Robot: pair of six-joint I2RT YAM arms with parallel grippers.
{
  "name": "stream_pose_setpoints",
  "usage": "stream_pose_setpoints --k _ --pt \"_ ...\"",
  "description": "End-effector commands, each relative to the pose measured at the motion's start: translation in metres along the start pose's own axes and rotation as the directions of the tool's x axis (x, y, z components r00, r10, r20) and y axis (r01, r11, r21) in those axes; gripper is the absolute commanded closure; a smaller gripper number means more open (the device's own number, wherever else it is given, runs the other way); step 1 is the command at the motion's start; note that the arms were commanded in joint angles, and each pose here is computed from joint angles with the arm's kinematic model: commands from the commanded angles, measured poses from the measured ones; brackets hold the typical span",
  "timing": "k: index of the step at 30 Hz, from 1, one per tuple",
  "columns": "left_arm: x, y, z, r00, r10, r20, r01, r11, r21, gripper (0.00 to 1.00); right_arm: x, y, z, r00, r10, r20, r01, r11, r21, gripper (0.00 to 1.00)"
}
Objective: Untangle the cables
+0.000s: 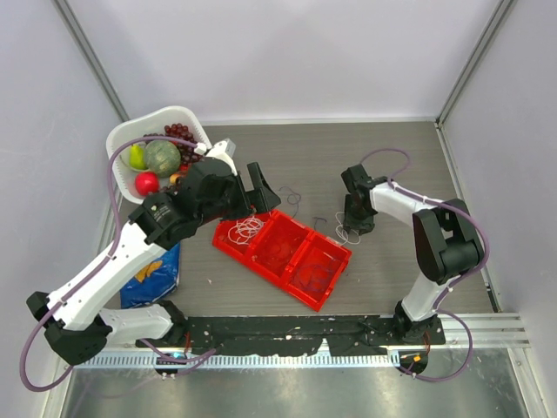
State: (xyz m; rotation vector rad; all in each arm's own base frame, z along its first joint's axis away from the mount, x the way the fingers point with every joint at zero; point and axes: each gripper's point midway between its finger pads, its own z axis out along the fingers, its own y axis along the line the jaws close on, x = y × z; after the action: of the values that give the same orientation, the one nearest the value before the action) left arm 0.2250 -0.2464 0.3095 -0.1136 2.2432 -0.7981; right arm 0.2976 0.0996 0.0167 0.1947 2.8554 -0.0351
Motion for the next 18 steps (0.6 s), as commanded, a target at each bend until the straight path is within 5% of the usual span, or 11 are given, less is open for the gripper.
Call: stream_pose_setpoints --k 1,7,12,18 --pt "-0.01 -0.011 -0.006 0.999 -0.007 0.033 0.005 0.999 0.048 0.04 0.01 -0.001 -0.001 0.997 -0.071 0.019 0.07 0.995 0.068 0.58" --pt "-0.01 -0.008 -0.009 0.999 -0.017 0.046 0.015 0.999 0.05 0.04 -0.004 -0.023 -0.014 0.989 -0.072 0.125 0.044 0.975 0.218 0.67" --pt "-0.008 -0.007 -0.01 0.999 -0.021 0.043 0.019 0.999 0.049 0.04 -0.017 -0.05 -0.024 0.983 0.069 0.17 -0.103 0.974 0.201 0.74" --pt "-0.007 -0.005 -0.015 0.999 -0.03 0.04 0.028 0.998 0.05 0.04 -0.037 -0.042 -0.046 0.974 0.078 0.214 -0.103 0.989 0.107 0.73"
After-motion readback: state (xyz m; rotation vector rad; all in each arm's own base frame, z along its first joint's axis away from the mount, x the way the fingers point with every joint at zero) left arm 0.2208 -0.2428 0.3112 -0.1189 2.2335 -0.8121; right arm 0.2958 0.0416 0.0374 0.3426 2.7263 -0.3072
